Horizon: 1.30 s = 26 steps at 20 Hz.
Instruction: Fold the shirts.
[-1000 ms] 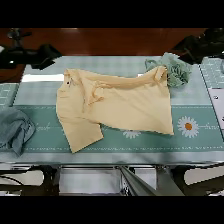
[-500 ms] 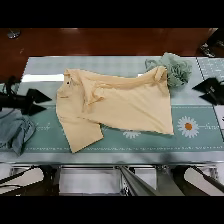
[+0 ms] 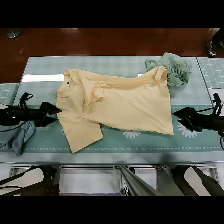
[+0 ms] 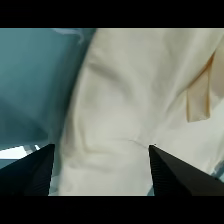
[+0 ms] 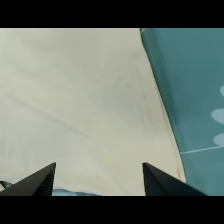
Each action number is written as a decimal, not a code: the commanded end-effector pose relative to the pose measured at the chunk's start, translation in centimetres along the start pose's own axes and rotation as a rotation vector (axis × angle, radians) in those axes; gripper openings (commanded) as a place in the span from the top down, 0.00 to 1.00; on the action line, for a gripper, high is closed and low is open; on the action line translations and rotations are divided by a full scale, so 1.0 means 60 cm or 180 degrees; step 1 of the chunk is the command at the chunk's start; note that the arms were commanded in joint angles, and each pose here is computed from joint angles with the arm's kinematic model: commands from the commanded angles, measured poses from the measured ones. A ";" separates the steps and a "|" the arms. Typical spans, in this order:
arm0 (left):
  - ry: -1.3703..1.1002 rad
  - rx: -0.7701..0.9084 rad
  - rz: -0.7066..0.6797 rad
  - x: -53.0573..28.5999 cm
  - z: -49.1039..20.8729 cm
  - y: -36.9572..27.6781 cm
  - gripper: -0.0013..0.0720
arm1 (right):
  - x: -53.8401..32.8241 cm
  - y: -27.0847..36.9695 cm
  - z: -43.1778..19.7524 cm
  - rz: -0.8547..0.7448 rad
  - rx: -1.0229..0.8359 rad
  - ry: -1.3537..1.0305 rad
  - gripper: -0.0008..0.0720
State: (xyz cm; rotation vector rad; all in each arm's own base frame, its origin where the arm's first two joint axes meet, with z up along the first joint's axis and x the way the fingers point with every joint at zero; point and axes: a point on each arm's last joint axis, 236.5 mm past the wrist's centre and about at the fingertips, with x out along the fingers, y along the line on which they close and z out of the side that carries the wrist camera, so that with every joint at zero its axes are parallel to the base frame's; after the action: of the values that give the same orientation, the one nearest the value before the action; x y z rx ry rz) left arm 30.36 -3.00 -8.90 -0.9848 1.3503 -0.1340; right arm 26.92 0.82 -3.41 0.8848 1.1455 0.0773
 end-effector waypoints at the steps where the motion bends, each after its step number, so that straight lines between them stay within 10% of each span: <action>1: -0.0071 0.0102 -0.0039 0.048 0.007 -0.023 0.03 | 0.002 0.006 -0.009 0.0080 0.0050 0.0031 0.14; 2: -0.0010 0.0141 -0.0021 0.058 -0.001 -0.025 0.05 | -0.004 0.001 -0.003 0.0057 0.0075 -0.0007 0.14; 4: 0.0103 0.0357 -0.0061 0.059 -0.014 -0.028 0.93 | -0.021 -0.033 0.010 -0.0107 0.0219 -0.0095 0.14; 8: 0.0228 0.0512 -0.0213 0.038 -0.018 -0.050 0.94 | -0.036 -0.139 -0.082 -0.0937 0.0657 0.0507 0.14; 20: 0.0219 0.0524 -0.0212 0.038 -0.015 -0.051 0.94 | 0.084 -0.069 -0.053 -0.0424 0.0604 0.0560 0.14; 21: 0.0221 0.0524 -0.0213 0.038 -0.016 -0.051 0.94 | 0.091 -0.056 -0.043 -0.0389 0.0564 0.0554 0.21; 23: 0.0221 0.0525 -0.0215 0.037 -0.016 -0.052 0.94 | 0.100 -0.033 -0.037 -0.0363 0.0300 0.0660 0.97; 26: 0.0061 0.0688 -0.0451 0.010 0.007 -0.105 0.94 | 0.087 0.028 -0.001 -0.0257 -0.0158 0.0653 0.96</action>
State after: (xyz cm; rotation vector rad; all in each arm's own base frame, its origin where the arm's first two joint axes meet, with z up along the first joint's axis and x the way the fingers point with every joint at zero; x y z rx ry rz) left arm 32.13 -6.75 -7.62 -0.8901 1.3240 -0.3426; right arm 27.31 3.42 -8.57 0.8727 1.3979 0.0422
